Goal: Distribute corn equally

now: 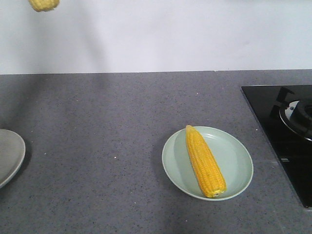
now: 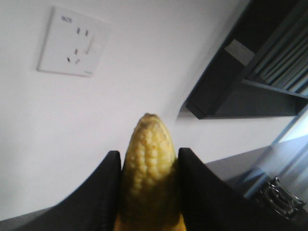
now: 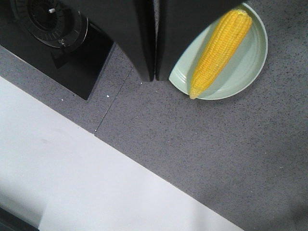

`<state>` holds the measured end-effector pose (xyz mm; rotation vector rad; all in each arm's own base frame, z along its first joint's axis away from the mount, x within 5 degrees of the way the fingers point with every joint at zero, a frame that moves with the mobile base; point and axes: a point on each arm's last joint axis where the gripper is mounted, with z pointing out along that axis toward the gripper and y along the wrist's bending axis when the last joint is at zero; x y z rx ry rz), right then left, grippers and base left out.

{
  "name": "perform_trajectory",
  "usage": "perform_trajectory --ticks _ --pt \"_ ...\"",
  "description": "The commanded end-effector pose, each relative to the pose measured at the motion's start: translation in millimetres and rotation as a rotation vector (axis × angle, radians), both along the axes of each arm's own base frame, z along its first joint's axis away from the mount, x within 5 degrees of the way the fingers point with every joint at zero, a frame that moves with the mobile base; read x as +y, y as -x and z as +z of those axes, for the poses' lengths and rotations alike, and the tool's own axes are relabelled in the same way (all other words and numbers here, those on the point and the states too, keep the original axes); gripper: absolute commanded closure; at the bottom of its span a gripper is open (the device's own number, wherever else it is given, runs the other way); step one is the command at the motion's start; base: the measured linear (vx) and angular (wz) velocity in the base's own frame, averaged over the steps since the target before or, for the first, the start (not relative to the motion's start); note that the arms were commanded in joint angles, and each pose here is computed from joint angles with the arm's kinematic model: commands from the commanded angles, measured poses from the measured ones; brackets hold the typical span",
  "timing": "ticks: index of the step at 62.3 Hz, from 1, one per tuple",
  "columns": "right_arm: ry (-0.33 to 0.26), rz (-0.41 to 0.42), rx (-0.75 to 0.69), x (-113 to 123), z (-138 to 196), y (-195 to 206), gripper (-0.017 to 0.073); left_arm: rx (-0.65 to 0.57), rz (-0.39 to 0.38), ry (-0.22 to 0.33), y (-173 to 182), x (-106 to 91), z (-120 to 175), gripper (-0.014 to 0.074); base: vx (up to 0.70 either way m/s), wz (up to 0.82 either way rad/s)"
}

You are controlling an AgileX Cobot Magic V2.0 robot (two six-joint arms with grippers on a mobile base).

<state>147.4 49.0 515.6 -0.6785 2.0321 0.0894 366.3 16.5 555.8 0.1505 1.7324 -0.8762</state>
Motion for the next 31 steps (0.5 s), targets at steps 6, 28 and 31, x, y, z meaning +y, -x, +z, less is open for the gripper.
perform_trajectory --ticks 6,28,31 --pt "-0.023 -0.012 -0.087 -2 12 3 0.0568 -0.290 0.111 -0.117 100 -8.4 71 0.0602 0.00 0.00" --pt "-0.022 -0.012 -0.085 -2 12 3 0.0568 -0.449 0.642 -0.455 211 -0.1 114 0.0601 0.00 0.00" --pt "-0.024 -0.011 -0.085 -2 12 3 0.0568 -0.425 0.666 -0.466 213 1.9 114 0.0601 0.00 0.00"
